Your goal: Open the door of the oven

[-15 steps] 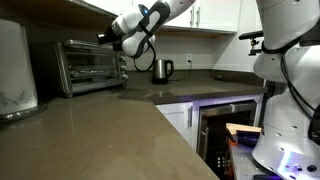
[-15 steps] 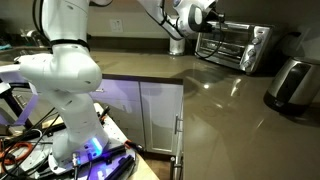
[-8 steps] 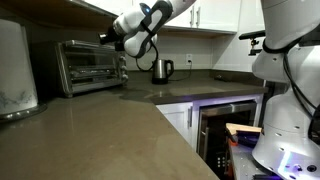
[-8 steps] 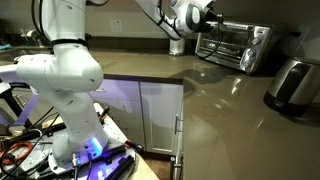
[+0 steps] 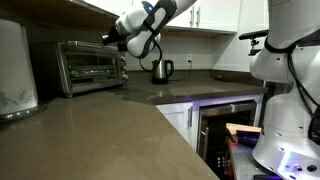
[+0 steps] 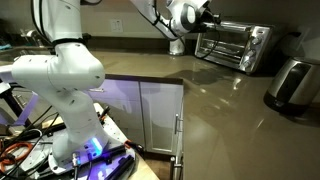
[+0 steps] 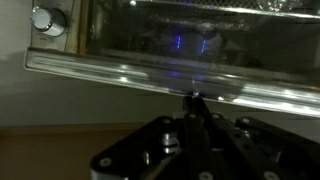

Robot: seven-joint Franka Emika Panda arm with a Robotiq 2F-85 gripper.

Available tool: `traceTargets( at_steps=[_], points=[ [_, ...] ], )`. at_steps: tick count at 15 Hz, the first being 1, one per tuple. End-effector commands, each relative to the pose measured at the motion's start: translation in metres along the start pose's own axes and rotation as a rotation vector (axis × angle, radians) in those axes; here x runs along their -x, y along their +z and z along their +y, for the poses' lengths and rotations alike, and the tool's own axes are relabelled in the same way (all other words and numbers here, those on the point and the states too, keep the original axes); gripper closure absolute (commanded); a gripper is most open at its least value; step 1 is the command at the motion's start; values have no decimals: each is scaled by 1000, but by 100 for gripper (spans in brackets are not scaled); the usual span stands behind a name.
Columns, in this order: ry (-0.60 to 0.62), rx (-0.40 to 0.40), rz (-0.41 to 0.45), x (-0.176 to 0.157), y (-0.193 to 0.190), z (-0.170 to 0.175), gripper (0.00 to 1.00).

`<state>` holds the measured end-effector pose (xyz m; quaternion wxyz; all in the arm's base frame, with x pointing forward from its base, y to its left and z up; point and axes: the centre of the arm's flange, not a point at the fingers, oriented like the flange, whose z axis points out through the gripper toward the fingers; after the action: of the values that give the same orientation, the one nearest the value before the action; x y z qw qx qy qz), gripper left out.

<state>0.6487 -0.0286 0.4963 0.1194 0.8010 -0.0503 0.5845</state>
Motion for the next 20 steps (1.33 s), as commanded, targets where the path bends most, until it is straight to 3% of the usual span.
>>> traceTargets(
  at_steps=[1, 20],
  points=[
    [8, 3, -17, 27, -26, 1, 94],
    [37, 39, -56, 46, -46, 15, 94]
  ],
)
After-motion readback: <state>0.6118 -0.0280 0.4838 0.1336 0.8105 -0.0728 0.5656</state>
